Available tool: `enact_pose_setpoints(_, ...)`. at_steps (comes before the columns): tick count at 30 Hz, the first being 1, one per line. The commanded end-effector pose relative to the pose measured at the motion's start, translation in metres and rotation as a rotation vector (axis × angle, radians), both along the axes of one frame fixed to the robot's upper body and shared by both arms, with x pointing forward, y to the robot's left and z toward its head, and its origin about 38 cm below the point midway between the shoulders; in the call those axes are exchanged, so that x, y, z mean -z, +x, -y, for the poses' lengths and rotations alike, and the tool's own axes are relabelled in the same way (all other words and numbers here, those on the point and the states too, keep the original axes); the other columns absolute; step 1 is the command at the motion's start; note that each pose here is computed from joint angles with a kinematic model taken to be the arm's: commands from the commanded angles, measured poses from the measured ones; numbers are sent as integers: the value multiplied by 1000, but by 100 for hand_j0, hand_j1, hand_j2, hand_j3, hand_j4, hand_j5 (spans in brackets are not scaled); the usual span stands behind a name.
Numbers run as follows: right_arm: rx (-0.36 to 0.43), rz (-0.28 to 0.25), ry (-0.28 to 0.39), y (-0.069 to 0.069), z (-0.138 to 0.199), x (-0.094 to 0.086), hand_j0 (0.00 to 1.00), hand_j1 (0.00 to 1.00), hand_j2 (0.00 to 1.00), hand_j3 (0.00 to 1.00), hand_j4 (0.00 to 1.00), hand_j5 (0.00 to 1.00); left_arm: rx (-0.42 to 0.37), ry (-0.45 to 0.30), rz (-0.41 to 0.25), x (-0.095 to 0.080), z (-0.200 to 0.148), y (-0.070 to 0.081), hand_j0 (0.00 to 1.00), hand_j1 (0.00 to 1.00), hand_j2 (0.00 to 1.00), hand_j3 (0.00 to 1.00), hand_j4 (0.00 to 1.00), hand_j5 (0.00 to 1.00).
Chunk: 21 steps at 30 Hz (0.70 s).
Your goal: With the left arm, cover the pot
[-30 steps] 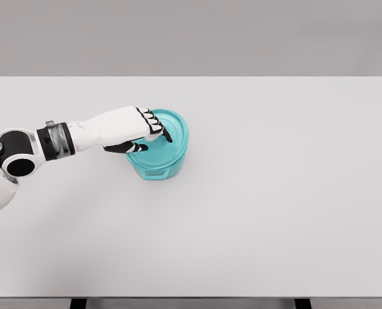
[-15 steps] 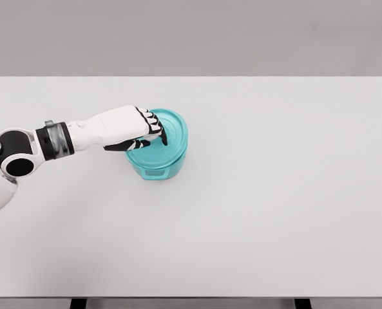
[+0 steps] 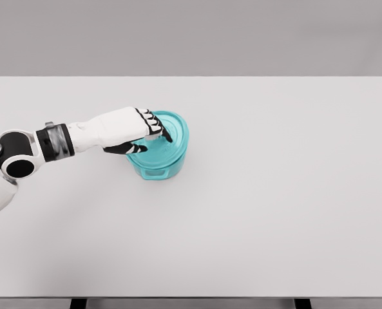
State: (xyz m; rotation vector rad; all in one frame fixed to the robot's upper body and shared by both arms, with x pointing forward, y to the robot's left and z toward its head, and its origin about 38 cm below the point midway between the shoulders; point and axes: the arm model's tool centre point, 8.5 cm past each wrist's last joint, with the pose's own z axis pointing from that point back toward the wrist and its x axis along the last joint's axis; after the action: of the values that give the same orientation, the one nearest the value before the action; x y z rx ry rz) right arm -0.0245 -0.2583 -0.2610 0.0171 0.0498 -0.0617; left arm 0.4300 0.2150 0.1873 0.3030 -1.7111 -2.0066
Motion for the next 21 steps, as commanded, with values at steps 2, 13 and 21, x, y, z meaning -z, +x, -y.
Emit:
enact_pose_setpoints(2, 0, 0, 0, 0, 0, 0, 100, 100, 100, 100, 100, 100, -2, -5, -3, 0, 0, 0, 76, 76, 76, 76, 76, 76)
enact_pose_setpoints(13, 0, 0, 0, 0, 0, 0, 100, 100, 100, 100, 100, 100, -4, -5, -8, 2, -1, -1, 81, 81, 81, 81, 81, 81)
enact_pose_setpoints(21, 0, 0, 0, 0, 0, 0, 100, 100, 100, 100, 100, 100, -5, -8, -3, 0, -1, 0, 81, 81, 81, 81, 81, 81)
